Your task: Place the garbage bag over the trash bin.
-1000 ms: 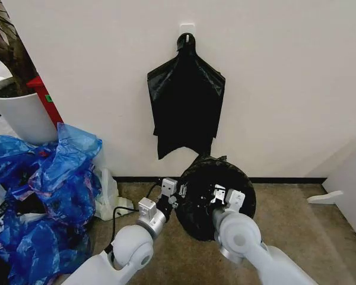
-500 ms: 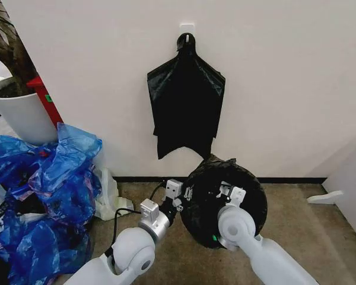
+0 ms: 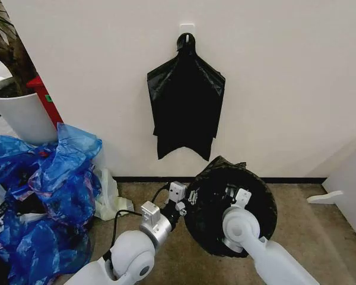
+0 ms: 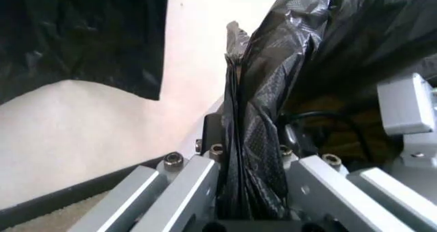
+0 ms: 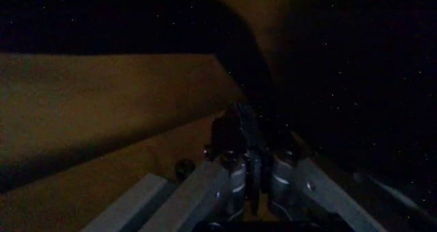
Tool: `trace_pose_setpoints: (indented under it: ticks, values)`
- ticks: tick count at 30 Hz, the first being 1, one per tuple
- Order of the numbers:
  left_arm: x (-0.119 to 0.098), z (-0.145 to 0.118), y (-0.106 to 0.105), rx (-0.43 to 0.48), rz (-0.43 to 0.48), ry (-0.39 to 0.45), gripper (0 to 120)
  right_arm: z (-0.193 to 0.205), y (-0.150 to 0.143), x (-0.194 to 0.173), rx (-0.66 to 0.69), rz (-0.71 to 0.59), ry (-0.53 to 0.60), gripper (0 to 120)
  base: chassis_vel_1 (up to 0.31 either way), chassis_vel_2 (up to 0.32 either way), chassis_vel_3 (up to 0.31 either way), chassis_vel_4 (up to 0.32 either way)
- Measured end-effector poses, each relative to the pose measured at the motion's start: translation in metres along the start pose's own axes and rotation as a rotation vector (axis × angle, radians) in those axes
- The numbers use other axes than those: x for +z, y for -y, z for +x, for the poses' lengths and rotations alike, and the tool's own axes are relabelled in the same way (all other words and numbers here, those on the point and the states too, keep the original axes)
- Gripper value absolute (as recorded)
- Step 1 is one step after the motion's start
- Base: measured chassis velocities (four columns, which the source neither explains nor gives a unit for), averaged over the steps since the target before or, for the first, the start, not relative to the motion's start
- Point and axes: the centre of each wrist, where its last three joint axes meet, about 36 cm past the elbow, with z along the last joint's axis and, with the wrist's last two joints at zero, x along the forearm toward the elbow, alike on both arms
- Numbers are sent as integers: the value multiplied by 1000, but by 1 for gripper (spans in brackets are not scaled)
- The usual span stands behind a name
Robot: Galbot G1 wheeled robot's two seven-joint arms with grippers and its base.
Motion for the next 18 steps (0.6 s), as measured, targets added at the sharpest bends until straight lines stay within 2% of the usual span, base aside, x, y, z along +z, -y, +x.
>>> trace_pose_setpoints:
  ticks: [8,14,18]
  values:
    - [-4,6,5,27,7,-2,1,7,3,1,-3,-9,2,0,0,0,0,0]
    - [3,0,-4,-17,3,-17,1,22,3,3,-27,-6,5,0,0,0,0,0]
    - [10,-16,-20,-95,12,-27,1,41,6,8,-62,14,-6,0,0,0,0,0]
